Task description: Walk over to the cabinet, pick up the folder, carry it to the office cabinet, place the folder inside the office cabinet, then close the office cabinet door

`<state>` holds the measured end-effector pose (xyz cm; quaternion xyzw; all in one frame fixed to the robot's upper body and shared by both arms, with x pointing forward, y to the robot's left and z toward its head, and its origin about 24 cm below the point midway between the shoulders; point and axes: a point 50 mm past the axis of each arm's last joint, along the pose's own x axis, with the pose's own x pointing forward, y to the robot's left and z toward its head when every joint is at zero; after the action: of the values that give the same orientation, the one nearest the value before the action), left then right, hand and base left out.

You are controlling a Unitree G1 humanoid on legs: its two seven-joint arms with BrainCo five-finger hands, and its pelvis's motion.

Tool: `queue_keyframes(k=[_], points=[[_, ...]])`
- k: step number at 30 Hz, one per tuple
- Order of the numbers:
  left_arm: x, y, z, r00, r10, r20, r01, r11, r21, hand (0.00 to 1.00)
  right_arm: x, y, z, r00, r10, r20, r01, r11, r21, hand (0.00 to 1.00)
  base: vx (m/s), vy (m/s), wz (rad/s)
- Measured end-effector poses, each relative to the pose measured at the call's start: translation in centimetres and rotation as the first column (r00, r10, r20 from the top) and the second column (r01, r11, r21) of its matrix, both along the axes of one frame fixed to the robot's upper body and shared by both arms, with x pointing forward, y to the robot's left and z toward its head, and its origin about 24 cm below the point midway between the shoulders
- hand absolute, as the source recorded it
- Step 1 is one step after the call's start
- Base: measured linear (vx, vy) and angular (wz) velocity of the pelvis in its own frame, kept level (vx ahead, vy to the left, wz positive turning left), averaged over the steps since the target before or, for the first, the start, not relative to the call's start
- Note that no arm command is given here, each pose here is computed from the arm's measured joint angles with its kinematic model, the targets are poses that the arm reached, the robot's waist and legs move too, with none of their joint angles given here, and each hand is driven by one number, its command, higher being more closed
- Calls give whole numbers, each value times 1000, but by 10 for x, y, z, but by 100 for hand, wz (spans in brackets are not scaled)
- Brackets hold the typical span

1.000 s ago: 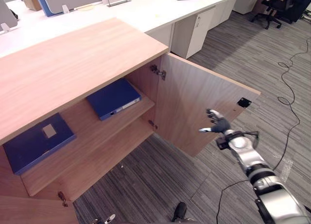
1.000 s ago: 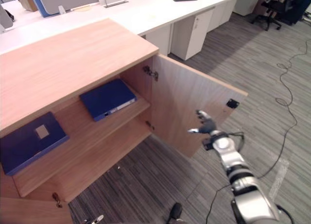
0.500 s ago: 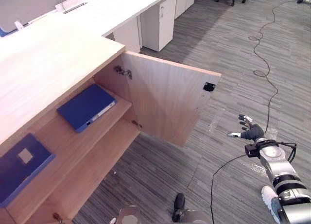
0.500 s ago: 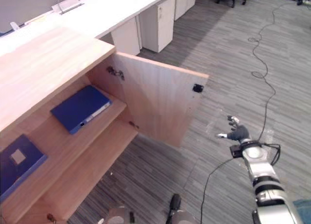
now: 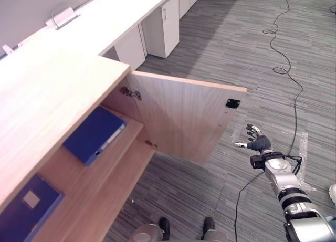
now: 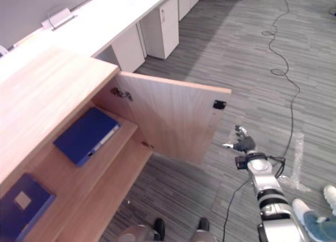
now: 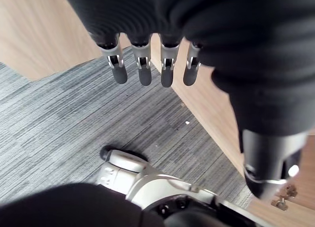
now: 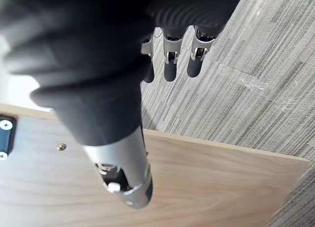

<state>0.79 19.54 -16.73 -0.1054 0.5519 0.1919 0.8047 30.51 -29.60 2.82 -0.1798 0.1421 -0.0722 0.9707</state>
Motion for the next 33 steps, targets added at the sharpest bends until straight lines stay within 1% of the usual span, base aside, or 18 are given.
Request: queue_keyframes(k=[3,7,8,9,11,18,22,24,28,30,33], points=[[1,0,0,999,-48,-1,48,999,-2,0,6,5,4,1000,6,17,-6,1000,3,0,109,152,11],[1,6,3,998,-55,15,55,998,10,0,7,2,9,998,-39,53,37,999,28,0,77,7,51],[-1,8,4,998,-54,18,53,998,12,0,7,0,10,997,-55,62,53,998,32,0,70,-73,49],[-5,3,3,999,-34,5,34,999,11,0,7,-1,10,995,-71,65,68,997,43,0,115,-117,37],[-4,5,3,1000,-13,5,13,1000,21,0,10,0,14,995,-67,79,63,997,47,0,104,-125,9],[-12,4,3,1000,0,-14,1,1000,20,0,13,1,20,992,-69,106,62,996,66,0,81,-83,4],[-15,3,3,1000,-4,-21,4,1000,18,0,14,6,20,994,-46,102,40,997,60,0,32,36,7],[-19,4,3,999,-19,-32,19,1000,19,0,15,14,15,997,-5,76,2,999,42,0,-8,51,15],[-23,4,3,999,-18,-39,19,1000,20,0,16,17,13,997,3,71,-6,999,41,0,-32,37,2],[-25,5,3,999,-20,-44,21,1000,21,0,16,23,10,998,30,55,-31,999,34,0,-31,7,-5],[-27,5,4,999,-21,-45,22,999,24,0,19,33,8,996,76,40,-79,995,60,0,-13,-19,-5]])
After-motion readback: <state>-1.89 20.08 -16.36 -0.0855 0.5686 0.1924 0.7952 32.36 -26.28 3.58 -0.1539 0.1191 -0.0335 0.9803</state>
